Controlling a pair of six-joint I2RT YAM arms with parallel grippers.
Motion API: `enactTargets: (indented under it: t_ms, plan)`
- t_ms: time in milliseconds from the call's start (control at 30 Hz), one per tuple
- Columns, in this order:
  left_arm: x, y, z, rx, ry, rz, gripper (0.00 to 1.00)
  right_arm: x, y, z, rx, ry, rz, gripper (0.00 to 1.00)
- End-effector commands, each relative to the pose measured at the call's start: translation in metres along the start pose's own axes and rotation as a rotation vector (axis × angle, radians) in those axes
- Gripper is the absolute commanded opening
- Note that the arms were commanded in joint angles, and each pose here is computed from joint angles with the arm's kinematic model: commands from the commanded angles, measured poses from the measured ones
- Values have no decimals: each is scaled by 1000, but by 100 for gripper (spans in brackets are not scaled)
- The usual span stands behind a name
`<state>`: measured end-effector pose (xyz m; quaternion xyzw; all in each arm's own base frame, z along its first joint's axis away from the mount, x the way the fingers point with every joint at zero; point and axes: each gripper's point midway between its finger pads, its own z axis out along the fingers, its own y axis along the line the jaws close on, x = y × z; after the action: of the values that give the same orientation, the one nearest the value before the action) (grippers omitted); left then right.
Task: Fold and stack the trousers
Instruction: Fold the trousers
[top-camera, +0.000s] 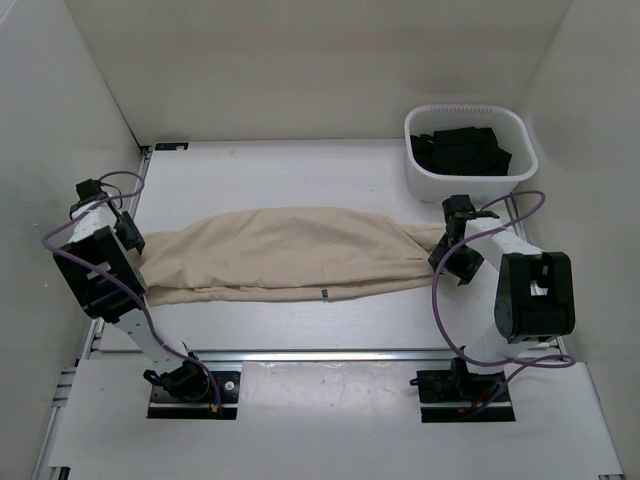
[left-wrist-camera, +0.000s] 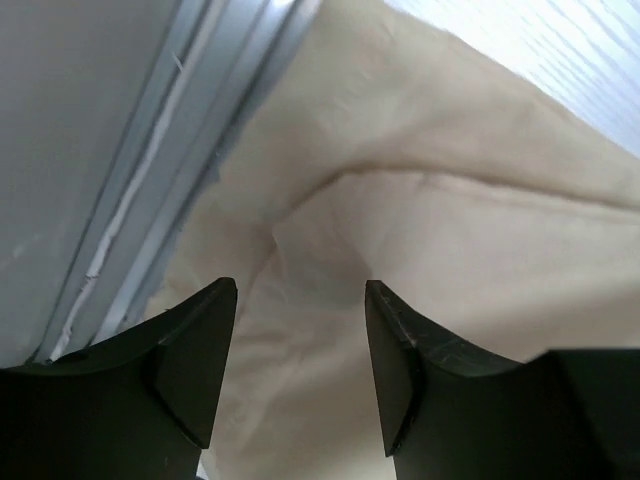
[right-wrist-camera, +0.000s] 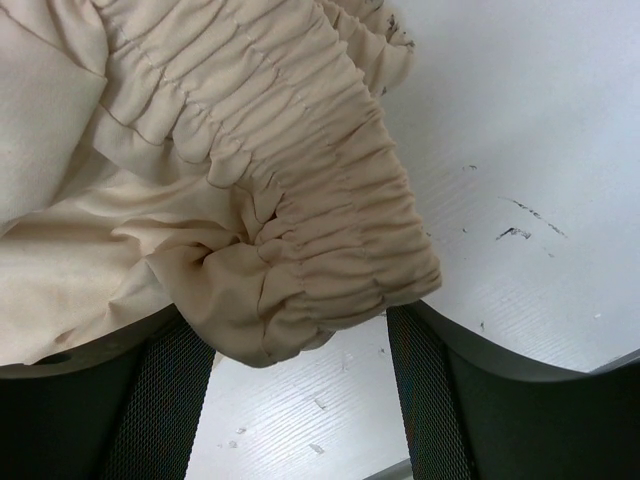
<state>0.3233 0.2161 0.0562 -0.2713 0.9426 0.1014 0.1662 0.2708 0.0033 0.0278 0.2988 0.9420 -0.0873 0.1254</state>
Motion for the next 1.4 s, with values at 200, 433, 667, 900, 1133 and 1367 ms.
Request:
enactTargets:
  t_ms: [200,433,667,900,1133,1367]
  plan:
    - [-1,-2,22,-35,11,16,69,-10,-3,-15,-8,-50,1,70]
    - [19,-11,19,-13,61,39,19,-9,-3,-13,-3,-43,-1,70]
    - [-32,3,-20,-91,-104,22,14,-3,-7,-10,8,-29,-6,70]
    - [-72,17,-63,-146,-247,-10,14,0,-10,-6,20,-29,-8,70]
    - [-70,19,-42,-217,-223,6,14,1,-8,-4,13,-23,-8,70]
    - [-55,32,-2,-351,-122,33,68,-3,-1,-6,-13,-17,-30,81]
